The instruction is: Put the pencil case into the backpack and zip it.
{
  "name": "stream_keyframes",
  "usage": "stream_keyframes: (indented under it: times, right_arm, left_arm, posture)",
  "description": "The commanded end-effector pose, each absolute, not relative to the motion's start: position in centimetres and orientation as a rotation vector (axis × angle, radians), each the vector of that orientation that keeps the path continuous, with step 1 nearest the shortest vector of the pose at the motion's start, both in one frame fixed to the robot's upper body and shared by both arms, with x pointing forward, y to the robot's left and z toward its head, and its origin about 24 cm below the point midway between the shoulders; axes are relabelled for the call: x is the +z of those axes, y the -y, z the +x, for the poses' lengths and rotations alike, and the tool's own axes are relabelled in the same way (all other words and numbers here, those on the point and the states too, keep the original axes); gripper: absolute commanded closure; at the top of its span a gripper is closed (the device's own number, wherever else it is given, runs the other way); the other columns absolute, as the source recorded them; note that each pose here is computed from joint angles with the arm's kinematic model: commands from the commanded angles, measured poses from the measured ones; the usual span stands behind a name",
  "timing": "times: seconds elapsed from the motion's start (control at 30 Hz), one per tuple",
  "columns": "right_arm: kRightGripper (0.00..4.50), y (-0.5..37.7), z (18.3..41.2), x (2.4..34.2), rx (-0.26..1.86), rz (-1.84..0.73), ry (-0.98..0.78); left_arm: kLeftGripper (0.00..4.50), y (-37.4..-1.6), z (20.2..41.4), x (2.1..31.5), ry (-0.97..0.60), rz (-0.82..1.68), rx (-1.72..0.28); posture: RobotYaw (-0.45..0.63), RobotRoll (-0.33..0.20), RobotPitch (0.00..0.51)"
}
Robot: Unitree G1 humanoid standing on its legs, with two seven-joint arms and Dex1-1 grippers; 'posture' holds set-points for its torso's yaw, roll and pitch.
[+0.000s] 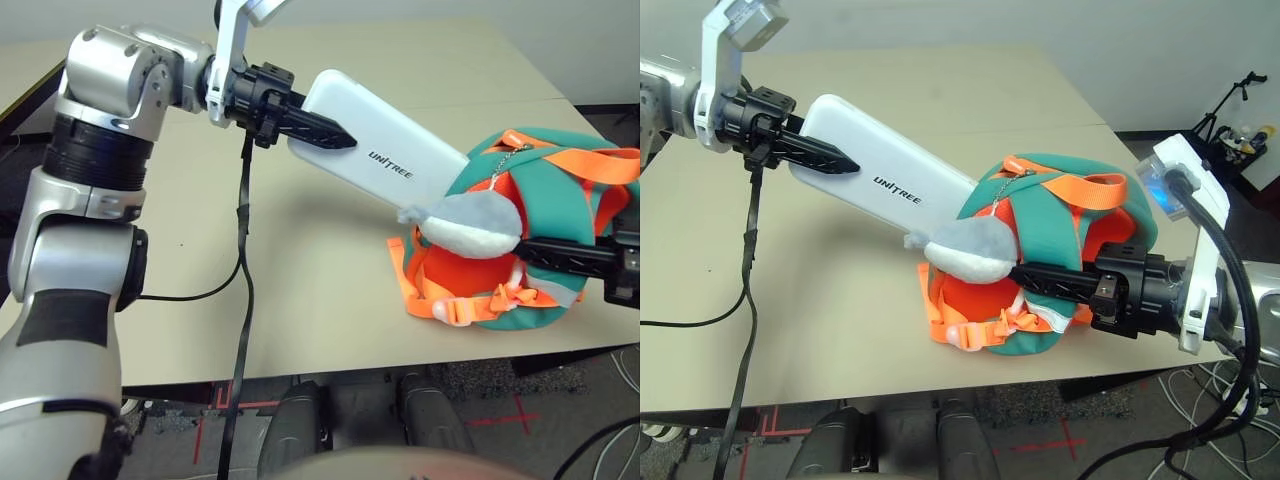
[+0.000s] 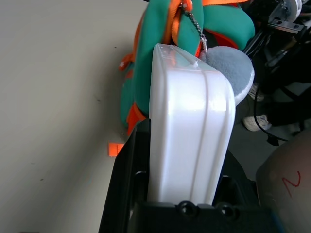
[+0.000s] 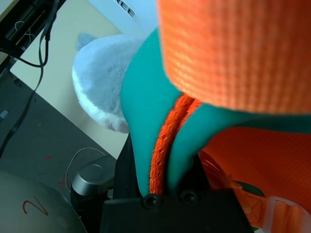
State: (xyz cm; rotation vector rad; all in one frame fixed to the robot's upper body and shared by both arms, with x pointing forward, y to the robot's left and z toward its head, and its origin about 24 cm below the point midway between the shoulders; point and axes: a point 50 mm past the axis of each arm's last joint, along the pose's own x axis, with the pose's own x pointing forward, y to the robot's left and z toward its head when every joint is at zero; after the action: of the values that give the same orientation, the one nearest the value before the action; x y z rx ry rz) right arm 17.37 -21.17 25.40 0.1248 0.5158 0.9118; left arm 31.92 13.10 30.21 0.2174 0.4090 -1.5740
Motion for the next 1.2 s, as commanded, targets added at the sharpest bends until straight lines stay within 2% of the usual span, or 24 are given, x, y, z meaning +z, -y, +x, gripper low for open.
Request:
stream_keyframes:
  times: [0.03, 0.27, 0.57, 0.7, 0.87, 1.2]
  right_arm:
    - [4.31, 20.8, 17.6, 25.5, 0.926, 0.132, -0.509]
    - [4.31, 20.5, 18.3, 25.3, 0.939, 0.133, -0.493]
    - [4.31, 20.1, 18.7, 25.3, 0.959, 0.137, -0.489]
    - [4.31, 20.0, 18.8, 25.4, 0.964, 0.131, -0.485]
    - [4.31, 20.0, 18.8, 25.4, 0.97, 0.133, -0.482]
    - [4.31, 20.3, 19.1, 25.1, 0.97, 0.136, -0.478]
  left_arm:
    - [3.08, -10.7, 31.5, 29.7, -0.385, 0.27, -1.682]
    - [3.08, -6.6, 32.8, 27.6, -0.319, 0.391, -1.683]
    - [3.08, -4.0, 33.6, 26.0, -0.321, 0.394, -1.716]
    - [3.08, -4.6, 33.9, 27.3, -0.326, 0.323, -1.72]
    - [3.09, -7.0, 34.3, 29.5, -0.322, 0.282, -1.686]
    - [3.09, -9.5, 33.2, 32.9, -0.256, 0.186, -1.667]
  posture:
    - [-0.13, 0.0, 0.106]
    - [-0.13, 0.0, 0.107]
    - [-0.13, 0.0, 0.115]
    - [-0.14, 0.0, 0.113]
    - [-0.13, 0.0, 0.11]
    - [-0.1, 0.0, 0.105]
